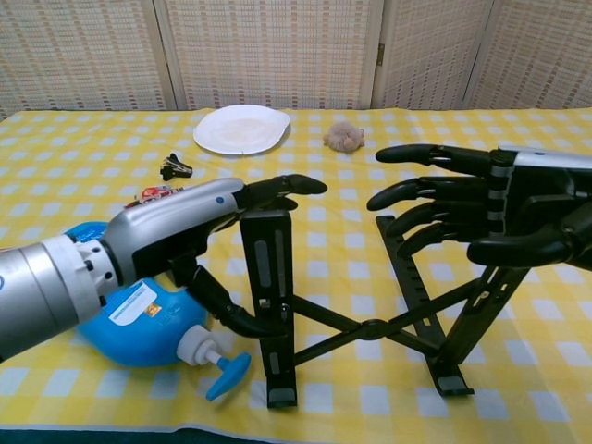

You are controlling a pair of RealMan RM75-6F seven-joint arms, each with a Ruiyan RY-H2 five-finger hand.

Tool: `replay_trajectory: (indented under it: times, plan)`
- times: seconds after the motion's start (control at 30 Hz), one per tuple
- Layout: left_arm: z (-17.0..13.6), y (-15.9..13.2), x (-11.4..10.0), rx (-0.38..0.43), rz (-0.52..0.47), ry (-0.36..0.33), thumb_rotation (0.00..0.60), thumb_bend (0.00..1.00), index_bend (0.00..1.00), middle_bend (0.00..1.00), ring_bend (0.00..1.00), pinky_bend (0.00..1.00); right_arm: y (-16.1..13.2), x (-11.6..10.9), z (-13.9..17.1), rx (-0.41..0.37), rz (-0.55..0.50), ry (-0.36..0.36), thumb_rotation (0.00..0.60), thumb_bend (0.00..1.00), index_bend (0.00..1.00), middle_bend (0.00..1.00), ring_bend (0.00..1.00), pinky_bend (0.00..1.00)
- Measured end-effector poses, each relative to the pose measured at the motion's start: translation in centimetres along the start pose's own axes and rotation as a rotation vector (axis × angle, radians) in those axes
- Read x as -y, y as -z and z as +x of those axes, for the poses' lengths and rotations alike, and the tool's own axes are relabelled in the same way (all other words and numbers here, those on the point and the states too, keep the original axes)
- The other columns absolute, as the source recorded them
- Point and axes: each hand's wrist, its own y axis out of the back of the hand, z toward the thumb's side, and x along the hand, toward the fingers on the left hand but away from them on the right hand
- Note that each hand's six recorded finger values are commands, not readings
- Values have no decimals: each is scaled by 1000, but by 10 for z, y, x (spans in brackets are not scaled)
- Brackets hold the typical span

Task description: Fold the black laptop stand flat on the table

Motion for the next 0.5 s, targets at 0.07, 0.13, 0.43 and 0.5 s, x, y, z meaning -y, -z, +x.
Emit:
replay_trajectory:
  times: [0.07,0.13,0.43,0.5]
  plan:
    - [4,3,-1,-12,-3,-14,600,24,0,30,81,0,1,1,0,2,-2,-2,600,274,93,225,240,232]
    - [5,5,-2,-22,-3,-26,600,24,0,36,85,0,2,2,1,5,-4,-6,600,274,93,225,239,232]
    - [6,16,-16,-40,57,-89,600,24,11,60,100,0,6,5,6,5,-16,-10,600,274,91,223,239,230]
    - [8,17,-19,-38,69,-101,600,23,40,67,105,0,5,5,6,-2,-20,-9,600,274,91,223,239,228]
